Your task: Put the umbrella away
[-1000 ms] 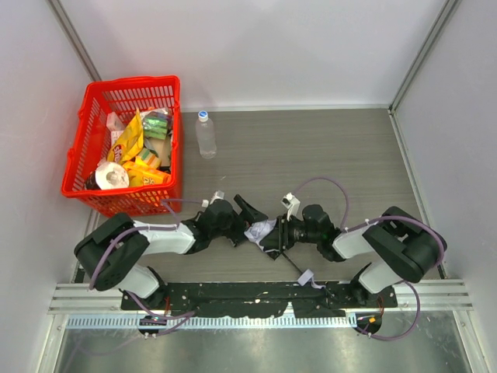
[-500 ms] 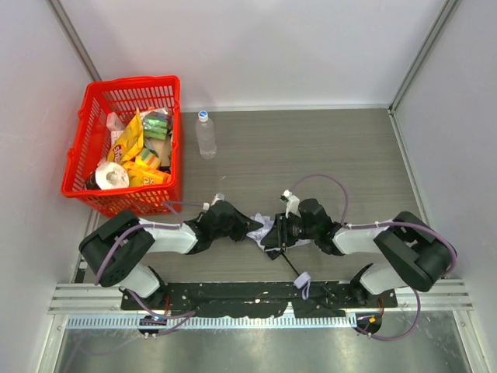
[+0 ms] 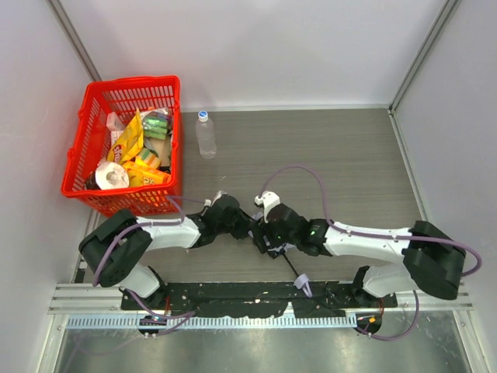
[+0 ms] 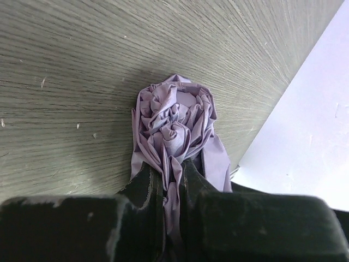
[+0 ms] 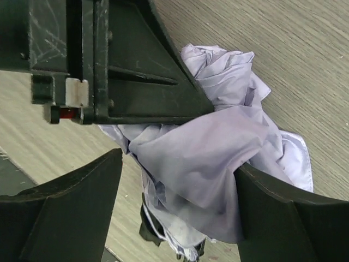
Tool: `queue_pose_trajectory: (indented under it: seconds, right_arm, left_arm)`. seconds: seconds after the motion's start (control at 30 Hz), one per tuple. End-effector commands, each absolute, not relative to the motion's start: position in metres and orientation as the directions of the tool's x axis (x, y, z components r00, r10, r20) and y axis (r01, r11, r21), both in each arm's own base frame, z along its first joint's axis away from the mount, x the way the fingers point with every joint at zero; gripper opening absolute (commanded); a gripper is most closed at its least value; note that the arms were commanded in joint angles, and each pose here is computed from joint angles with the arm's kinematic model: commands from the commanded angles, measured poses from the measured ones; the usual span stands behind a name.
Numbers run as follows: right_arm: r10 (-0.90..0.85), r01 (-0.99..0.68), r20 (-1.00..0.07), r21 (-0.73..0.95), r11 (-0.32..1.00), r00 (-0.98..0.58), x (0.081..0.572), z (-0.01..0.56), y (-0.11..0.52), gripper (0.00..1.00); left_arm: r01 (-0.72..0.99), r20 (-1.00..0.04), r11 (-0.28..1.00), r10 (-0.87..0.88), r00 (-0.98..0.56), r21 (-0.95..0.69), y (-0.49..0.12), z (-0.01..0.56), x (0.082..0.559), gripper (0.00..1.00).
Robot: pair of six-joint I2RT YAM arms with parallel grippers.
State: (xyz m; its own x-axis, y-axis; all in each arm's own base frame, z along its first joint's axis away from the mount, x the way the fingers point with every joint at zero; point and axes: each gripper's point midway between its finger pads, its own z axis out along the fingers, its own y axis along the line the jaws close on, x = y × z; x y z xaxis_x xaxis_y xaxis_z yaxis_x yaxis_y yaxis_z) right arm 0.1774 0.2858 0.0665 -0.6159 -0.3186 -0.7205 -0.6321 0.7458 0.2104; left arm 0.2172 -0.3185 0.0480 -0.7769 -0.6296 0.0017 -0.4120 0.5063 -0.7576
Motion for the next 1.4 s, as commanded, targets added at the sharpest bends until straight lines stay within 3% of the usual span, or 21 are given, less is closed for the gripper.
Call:
queue_pose_trajectory:
  seconds: [0.0, 0.13, 0.2, 0.27, 0.33, 0.37, 0.5, 0.63, 0.97, 1.37]
  right_arm:
    - [-0.436, -0.644, -0.742, -0.007, 0.765, -0.510, 0.186, 0.062, 0.297, 0.79]
    - [-0.492, -0.569, -0.704, -0.150, 0.808, -0.512, 0.197, 0.041, 0.281, 0.76]
    - [-0.482, -0.553, -0.696, -0.145, 0.820, -0.532, 0.195, 0.032, 0.277, 0.58]
    - [-0.461, -0.569, -0.707, -0.101, 0.816, -0.537, 0.189, 0.025, 0.279, 0.20]
    - [-0.419, -0.603, -0.724, -0.006, 0.798, -0.548, 0.181, 0.021, 0.286, 0.01]
    - [-0.374, -0.596, -0.744, 0.040, 0.802, -0.554, 0.184, 0.023, 0.289, 0.01]
    - [-0.266, -0.624, -0.736, 0.260, 0.737, -0.622, 0.178, 0.021, 0.291, 0.01]
    - [-0.181, -0.637, -0.697, 0.478, 0.605, -0.694, 0.165, 0.030, 0.295, 0.01]
    - [0.003, -0.589, -0.612, 0.762, 0.268, -0.791, 0.163, 0.099, 0.314, 0.01]
    - [0.117, -0.532, -0.562, 0.819, 0.214, -0.819, 0.189, 0.125, 0.324, 0.01]
  left_arm:
    - [-0.482, -0.033, 0.661, -0.607, -0.794, -0.575, -0.288, 0.013, 0.194, 0.00]
    - [-0.496, -0.029, 0.670, -0.610, -0.792, -0.552, -0.287, 0.014, 0.193, 0.00]
    - [-0.501, -0.028, 0.672, -0.612, -0.790, -0.545, -0.286, 0.015, 0.193, 0.00]
    - [-0.501, -0.026, 0.667, -0.614, -0.789, -0.551, -0.286, 0.016, 0.192, 0.00]
    - [-0.488, -0.031, 0.664, -0.609, -0.793, -0.567, -0.288, 0.017, 0.193, 0.00]
    - [-0.475, -0.038, 0.659, -0.606, -0.794, -0.583, -0.289, 0.019, 0.195, 0.00]
    - [-0.420, -0.090, 0.644, -0.605, -0.791, -0.640, -0.288, 0.028, 0.203, 0.62]
    - [-0.397, -0.109, 0.617, -0.621, -0.776, -0.679, -0.283, 0.033, 0.204, 0.99]
    - [-0.413, -0.101, 0.639, -0.610, -0.786, -0.649, -0.282, 0.015, 0.201, 1.00]
    - [-0.362, -0.050, 0.529, -0.613, -0.789, -0.767, -0.306, 0.043, 0.201, 0.87]
